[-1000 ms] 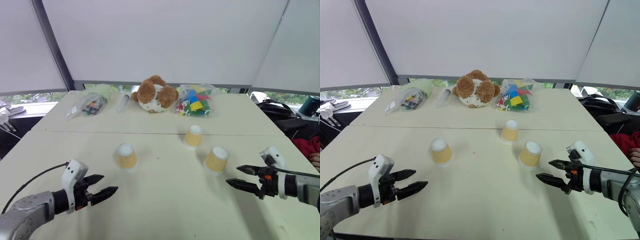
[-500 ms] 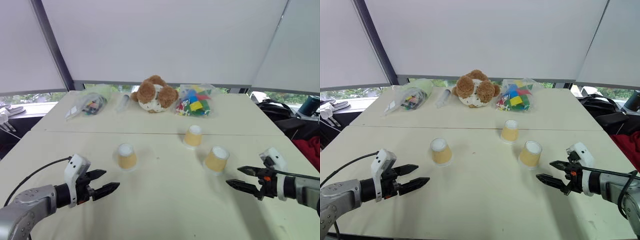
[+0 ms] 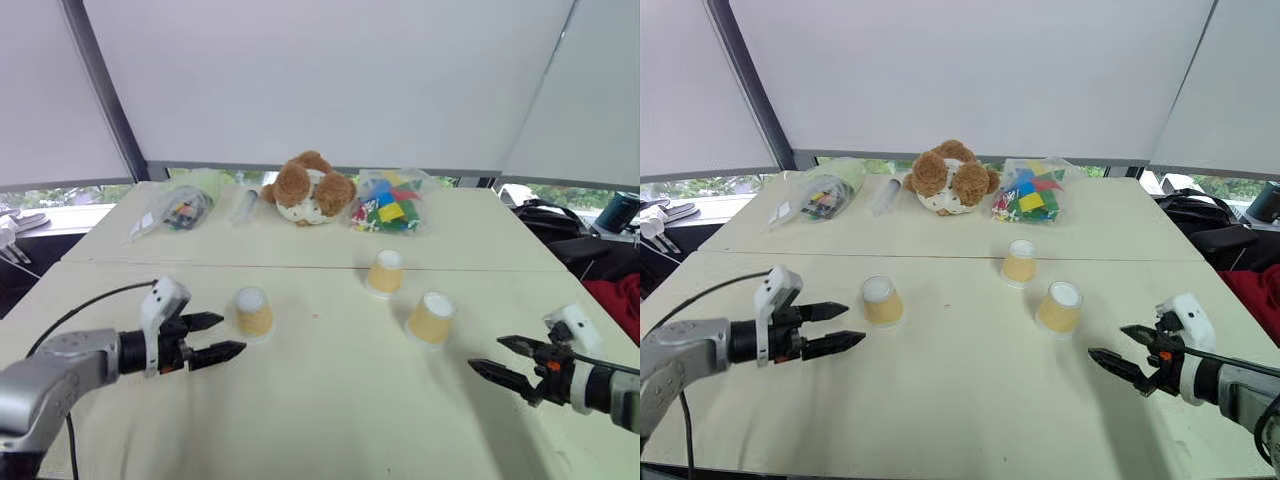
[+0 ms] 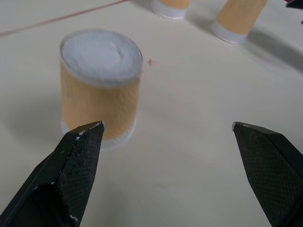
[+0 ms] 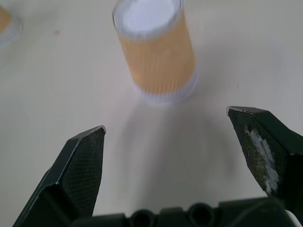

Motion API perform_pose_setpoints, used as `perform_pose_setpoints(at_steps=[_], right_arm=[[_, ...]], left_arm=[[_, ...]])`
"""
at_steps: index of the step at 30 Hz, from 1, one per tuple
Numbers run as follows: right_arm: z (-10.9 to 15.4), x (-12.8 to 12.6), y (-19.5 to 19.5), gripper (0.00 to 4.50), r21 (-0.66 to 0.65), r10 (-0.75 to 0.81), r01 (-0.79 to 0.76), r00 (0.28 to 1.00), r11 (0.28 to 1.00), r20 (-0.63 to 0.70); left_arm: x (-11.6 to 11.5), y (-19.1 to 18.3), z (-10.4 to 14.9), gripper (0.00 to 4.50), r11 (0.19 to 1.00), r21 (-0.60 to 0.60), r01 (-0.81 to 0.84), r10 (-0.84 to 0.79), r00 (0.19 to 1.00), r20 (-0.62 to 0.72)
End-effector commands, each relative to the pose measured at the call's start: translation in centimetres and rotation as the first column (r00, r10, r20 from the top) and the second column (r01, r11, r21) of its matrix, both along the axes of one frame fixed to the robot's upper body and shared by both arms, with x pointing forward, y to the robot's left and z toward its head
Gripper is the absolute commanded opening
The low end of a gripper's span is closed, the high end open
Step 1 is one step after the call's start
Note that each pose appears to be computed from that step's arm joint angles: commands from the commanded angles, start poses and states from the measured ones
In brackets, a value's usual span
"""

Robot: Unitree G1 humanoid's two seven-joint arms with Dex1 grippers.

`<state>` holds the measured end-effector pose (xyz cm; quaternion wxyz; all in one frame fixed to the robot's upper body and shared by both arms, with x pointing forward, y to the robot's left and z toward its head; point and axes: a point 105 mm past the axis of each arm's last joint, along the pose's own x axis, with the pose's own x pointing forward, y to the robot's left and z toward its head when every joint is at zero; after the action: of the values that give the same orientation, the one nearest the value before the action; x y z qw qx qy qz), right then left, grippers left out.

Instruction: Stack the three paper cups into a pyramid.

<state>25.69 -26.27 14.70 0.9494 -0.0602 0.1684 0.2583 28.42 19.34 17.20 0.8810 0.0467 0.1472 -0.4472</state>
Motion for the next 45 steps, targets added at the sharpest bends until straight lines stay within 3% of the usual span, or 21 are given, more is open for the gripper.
perform_pose_setpoints(at_steps=[1,8,27,30,32,33,37,45], right_arm=[[1.6,1.2,1.4,4.5,-0.009,0.023,-0.022,0.993,1.0,0.119],[1.0,3.7,2.2,4.5,0.003,-0.006,0.005,0.981,1.0,0.196],[-0.3,7.6,3.6,4.5,0.078,0.04,-0.055,0.982,0.995,0.183],[-0.5,7.7,3.5,3.61,0.077,0.049,-0.064,0.982,0.995,0.183],[-0.5,7.7,3.6,2.58,0.075,0.056,-0.071,0.981,0.995,0.186],[-0.5,7.7,3.7,2.29,0.078,0.058,-0.073,0.98,0.994,0.188],[-0.1,7.5,4.2,2.28,0.072,0.085,-0.101,0.977,0.992,0.197],[1.8,6.3,10.3,2.28,0.046,0.348,-0.363,0.918,0.931,0.19]], left_arm=[[-0.1,-1.5,2.7,4.46,0.994,0.028,0.104,-0.106,0.992,0.076],[-1.9,-3.0,3.1,4.46,0.963,0.13,0.236,-0.242,0.97,0.037],[-3.0,-3.2,1.5,4.46,0.975,0.131,0.178,-0.184,0.983,0.029],[-3.1,-3.0,1.2,4.5,0.978,0.131,0.164,-0.168,0.985,0.024],[-3.1,-3.0,1.0,4.5,0.979,0.129,0.159,-0.163,0.986,0.021],[-3.2,-2.9,1.0,4.5,0.979,0.128,0.157,-0.161,0.987,0.02],[-3.2,-2.5,0.8,4.5,0.983,0.128,0.134,-0.137,0.99,0.016],[-3.3,-2.1,0.3,4.5,0.985,0.134,0.112,-0.114,0.993,0.009]])
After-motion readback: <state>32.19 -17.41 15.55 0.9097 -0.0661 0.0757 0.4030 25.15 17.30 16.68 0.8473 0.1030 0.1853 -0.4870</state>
